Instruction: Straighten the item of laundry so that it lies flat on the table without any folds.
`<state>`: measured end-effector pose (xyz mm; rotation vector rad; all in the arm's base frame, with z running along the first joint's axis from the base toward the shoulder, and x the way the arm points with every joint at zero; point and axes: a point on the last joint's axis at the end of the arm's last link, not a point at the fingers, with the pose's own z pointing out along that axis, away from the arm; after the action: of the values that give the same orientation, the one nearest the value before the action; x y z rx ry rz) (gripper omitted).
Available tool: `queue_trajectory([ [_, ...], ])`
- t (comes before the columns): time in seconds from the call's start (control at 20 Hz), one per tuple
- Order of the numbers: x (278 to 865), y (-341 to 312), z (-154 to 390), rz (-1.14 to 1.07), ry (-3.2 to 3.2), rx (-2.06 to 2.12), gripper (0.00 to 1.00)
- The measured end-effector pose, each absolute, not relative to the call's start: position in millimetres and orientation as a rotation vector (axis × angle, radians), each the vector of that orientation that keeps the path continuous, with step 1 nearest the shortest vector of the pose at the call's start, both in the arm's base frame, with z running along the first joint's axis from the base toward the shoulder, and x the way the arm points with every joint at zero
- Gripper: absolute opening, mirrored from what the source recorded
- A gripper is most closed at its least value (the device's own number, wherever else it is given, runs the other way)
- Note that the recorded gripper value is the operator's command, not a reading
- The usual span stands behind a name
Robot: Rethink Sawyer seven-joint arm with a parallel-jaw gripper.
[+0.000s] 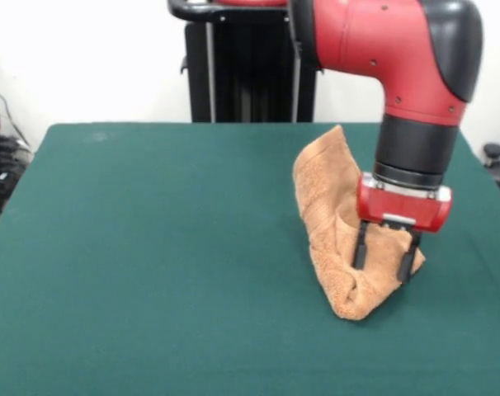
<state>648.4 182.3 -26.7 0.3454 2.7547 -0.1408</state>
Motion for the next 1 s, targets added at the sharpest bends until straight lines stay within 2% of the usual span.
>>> queue_trajectory([
  [0.35,656,231,-44,-0.156,2.713,0.404,1.0],
  [1.0,670,247,-48,-0.186,2.647,0.5,1.0],
])
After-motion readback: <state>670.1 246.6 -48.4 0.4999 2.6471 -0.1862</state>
